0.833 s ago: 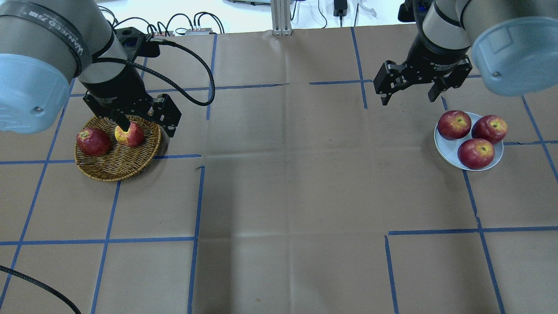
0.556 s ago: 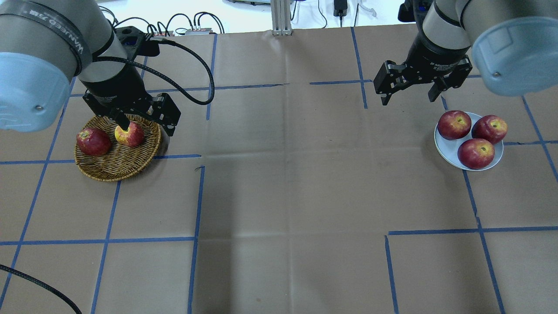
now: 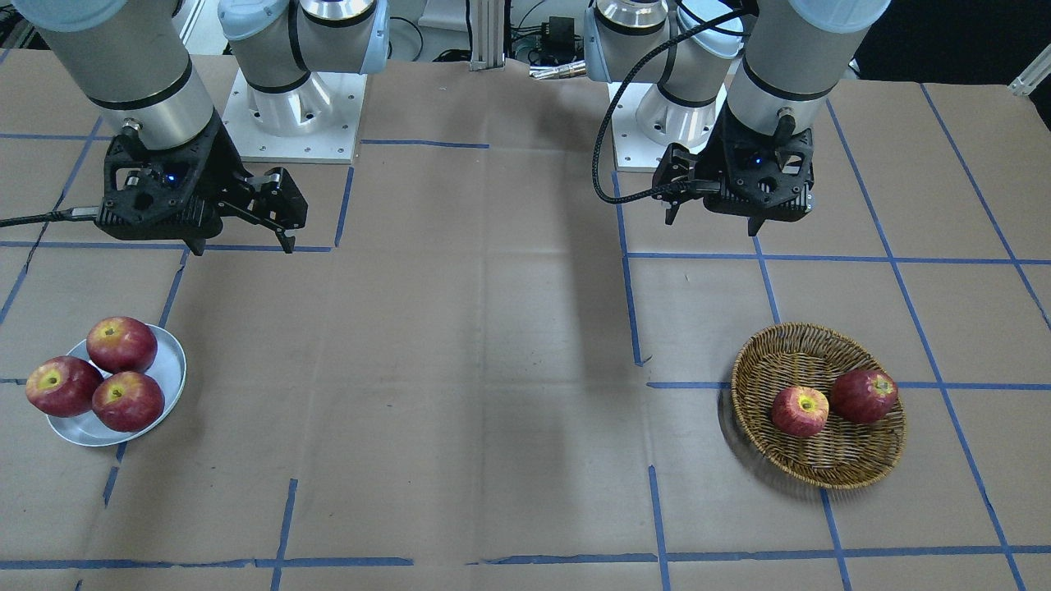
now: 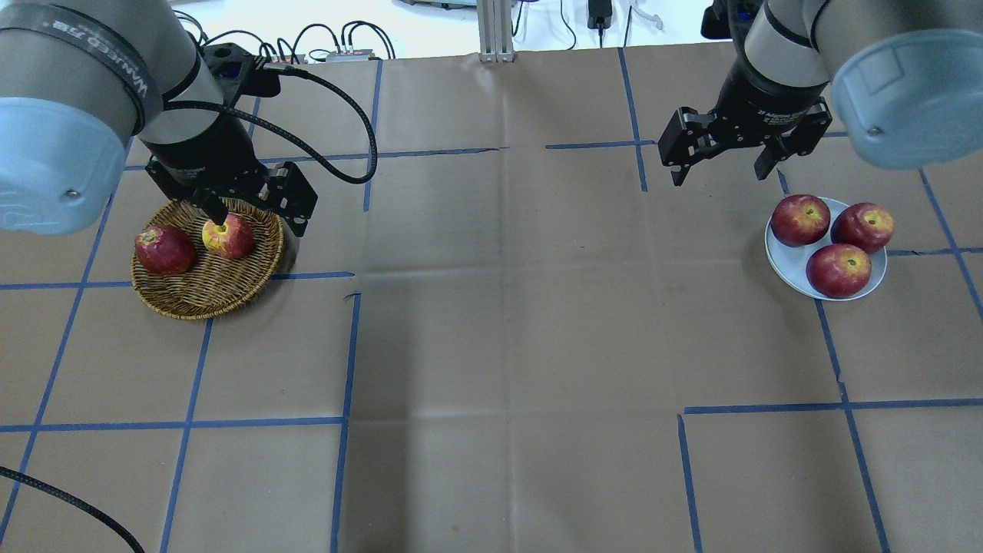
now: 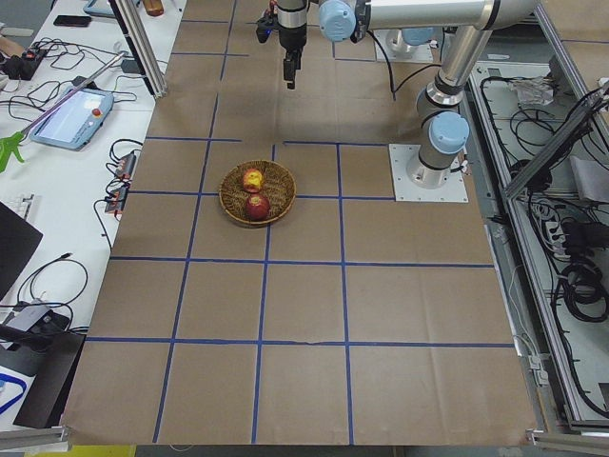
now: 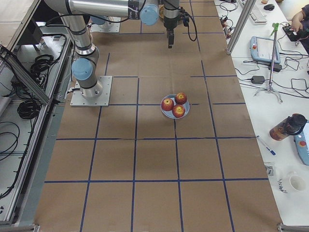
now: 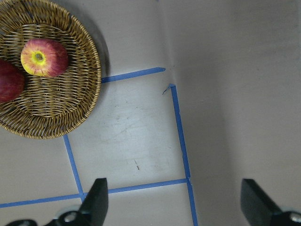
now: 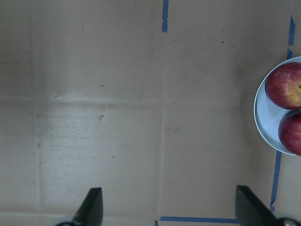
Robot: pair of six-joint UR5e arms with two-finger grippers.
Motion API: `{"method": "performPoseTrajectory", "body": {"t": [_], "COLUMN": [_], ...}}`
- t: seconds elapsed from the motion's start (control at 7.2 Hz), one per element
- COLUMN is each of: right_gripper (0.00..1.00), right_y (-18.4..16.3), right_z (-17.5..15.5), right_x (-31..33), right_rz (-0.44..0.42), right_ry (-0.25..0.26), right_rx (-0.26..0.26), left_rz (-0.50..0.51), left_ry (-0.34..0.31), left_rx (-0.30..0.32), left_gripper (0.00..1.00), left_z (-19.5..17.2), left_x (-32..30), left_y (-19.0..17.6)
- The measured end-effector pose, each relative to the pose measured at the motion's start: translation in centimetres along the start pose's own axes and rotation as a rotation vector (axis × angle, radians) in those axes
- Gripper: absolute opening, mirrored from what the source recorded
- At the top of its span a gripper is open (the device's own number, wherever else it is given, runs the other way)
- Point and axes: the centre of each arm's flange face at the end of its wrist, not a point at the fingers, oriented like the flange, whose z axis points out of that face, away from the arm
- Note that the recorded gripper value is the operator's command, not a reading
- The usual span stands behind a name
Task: Transfer apple from basket to plate
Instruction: 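Lower the left gripper over the yellow-red apple in the wicker basket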
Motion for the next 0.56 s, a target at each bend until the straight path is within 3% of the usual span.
{"method": "performPoseTrajectory", "body": {"t": [0.56], "right_gripper": [1.00], "right_y": [0.0], "right_z": [0.0], "right_x": [0.0], "right_rz": [0.000], "right_ry": [0.000], "right_rx": [-0.001], "left_rz": [-0.008], "left_ry": [0.004], "left_rx": [-0.014], "left_gripper": [0.99], "left_z": [1.4], "left_x": [-2.4], "left_y": [-0.4]}}
